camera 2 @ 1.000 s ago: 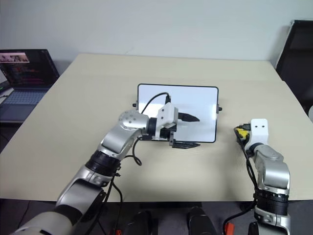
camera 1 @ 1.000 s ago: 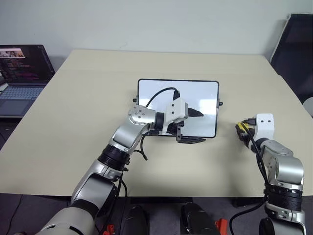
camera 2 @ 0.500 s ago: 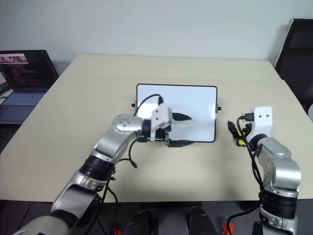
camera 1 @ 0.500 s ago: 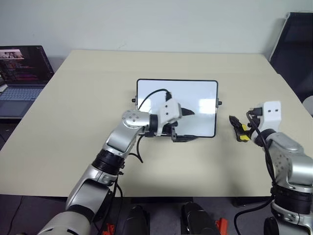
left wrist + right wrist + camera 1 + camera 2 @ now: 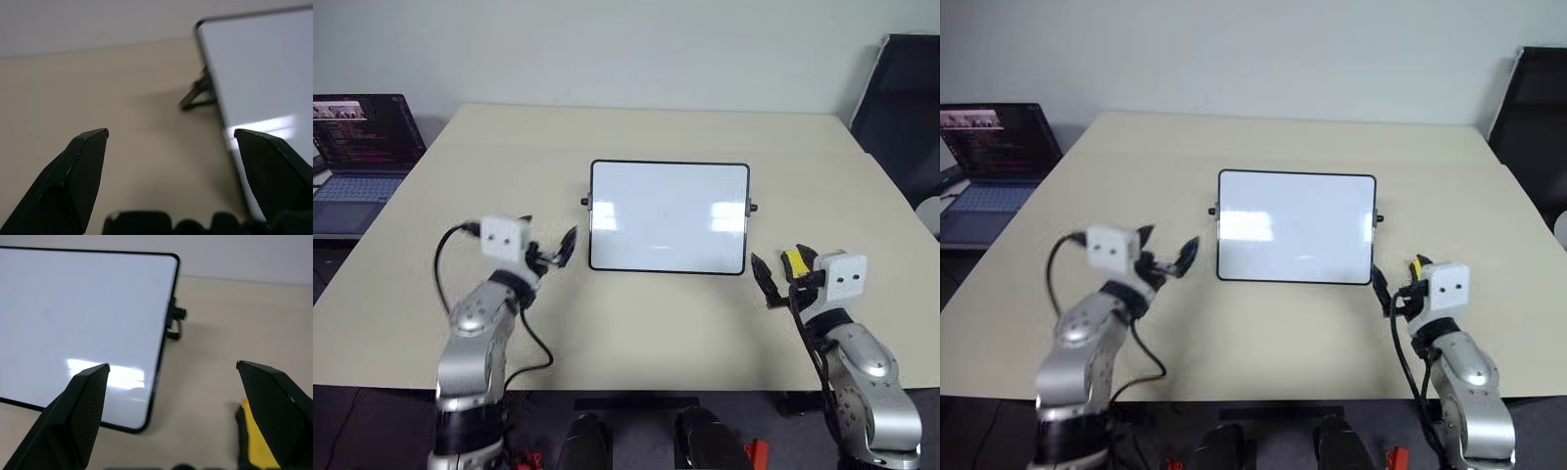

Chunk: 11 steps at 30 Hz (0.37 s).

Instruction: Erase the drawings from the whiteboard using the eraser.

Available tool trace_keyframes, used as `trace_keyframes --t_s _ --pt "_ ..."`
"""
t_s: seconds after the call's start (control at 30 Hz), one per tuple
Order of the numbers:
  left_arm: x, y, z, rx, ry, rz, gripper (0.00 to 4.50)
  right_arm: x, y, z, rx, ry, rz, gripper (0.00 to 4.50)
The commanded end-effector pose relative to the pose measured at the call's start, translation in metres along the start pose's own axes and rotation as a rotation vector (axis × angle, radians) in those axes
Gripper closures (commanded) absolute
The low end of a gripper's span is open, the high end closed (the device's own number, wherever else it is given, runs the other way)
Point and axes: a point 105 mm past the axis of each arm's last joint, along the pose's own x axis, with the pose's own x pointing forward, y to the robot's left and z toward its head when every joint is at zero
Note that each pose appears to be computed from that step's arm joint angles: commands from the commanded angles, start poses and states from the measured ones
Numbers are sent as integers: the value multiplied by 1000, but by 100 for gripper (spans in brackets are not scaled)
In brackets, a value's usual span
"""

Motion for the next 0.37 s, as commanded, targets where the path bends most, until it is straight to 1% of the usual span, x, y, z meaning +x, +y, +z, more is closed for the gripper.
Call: trace_keyframes --t_s 0.03,0.1,0.2,0.37 --pt "2 -7 19 16 -80 56 0 -4 -27 6 13 -63 -66 3" --pt "-1 -5 10 -16 -53 85 0 -9 -31 1 19 -57 -79 3" --pt "-2 -9 1 -53 -26 66 0 -16 -30 -4 30 -40 -80 3" --pt "6 -13 2 -68 -30 32 0 -23 -28 -9 22 -10 -62 3"
